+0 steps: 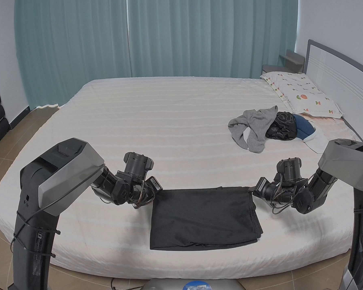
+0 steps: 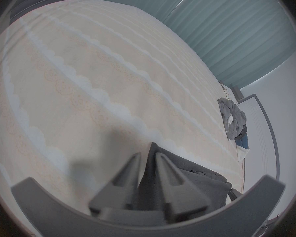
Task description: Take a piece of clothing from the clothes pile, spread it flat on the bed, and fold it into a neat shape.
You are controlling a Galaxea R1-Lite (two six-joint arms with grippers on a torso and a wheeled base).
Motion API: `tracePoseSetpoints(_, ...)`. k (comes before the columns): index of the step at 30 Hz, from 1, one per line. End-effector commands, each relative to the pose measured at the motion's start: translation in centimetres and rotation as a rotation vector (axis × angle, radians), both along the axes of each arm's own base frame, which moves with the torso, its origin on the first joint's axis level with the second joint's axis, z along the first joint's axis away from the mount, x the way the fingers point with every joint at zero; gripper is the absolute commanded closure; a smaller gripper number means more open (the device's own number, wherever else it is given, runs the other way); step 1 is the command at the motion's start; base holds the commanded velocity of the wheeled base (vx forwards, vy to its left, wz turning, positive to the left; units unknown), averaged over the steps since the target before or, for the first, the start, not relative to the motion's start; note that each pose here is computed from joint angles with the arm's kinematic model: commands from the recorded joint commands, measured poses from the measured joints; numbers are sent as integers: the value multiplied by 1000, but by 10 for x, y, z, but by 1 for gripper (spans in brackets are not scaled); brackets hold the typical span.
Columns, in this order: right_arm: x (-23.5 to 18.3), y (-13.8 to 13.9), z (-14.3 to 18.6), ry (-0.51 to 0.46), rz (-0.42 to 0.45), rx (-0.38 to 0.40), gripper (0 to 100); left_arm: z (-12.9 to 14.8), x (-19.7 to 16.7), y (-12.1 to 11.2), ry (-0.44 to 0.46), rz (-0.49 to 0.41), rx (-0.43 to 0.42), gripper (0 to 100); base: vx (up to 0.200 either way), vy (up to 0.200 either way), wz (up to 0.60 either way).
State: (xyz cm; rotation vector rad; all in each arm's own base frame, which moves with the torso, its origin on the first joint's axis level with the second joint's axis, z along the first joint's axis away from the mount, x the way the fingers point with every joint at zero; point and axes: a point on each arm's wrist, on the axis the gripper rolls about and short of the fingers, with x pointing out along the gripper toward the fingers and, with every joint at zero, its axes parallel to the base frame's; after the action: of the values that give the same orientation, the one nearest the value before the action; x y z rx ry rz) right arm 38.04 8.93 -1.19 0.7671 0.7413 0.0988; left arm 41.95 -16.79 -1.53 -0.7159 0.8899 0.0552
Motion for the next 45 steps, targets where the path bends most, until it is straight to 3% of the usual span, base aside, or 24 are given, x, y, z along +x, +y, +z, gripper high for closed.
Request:
tracePoseSetpoints(1,0,0,10,-24,1,7,0,3,1,0,-9,5,-10,0,0,0,0)
tracePoseSetpoints(6,-11,-1,40,-71,6,15,0,10,3,9,-16,32,-30,0,0,0,0)
tracePoseSetpoints(11,-40,-4,52,-16,33,-9,0,16,-4,21,4,74,-49,0,0,0,0)
tracePoseSetpoints(16,-80,0,40,69,95,-47,0,25,-18,36,12,67,-89,0,0,0,0)
tracePoseSetpoints(22,-113,7,26,112,184,-33,0,31,-21,42,29,62,-151,0,0,0,0)
tracePoseSetpoints(33,-117,6,10,128,228,-83,0,30,-21,42,31,61,-151,0,0,0,0)
tracePoseSetpoints(34,-120,5,7,142,241,-98,100,30,-21,42,31,61,-151,0,0,0,0)
tracePoseSetpoints(45,-133,-12,0,168,267,-184,100,30,-20,42,29,61,-152,0,0,0,0)
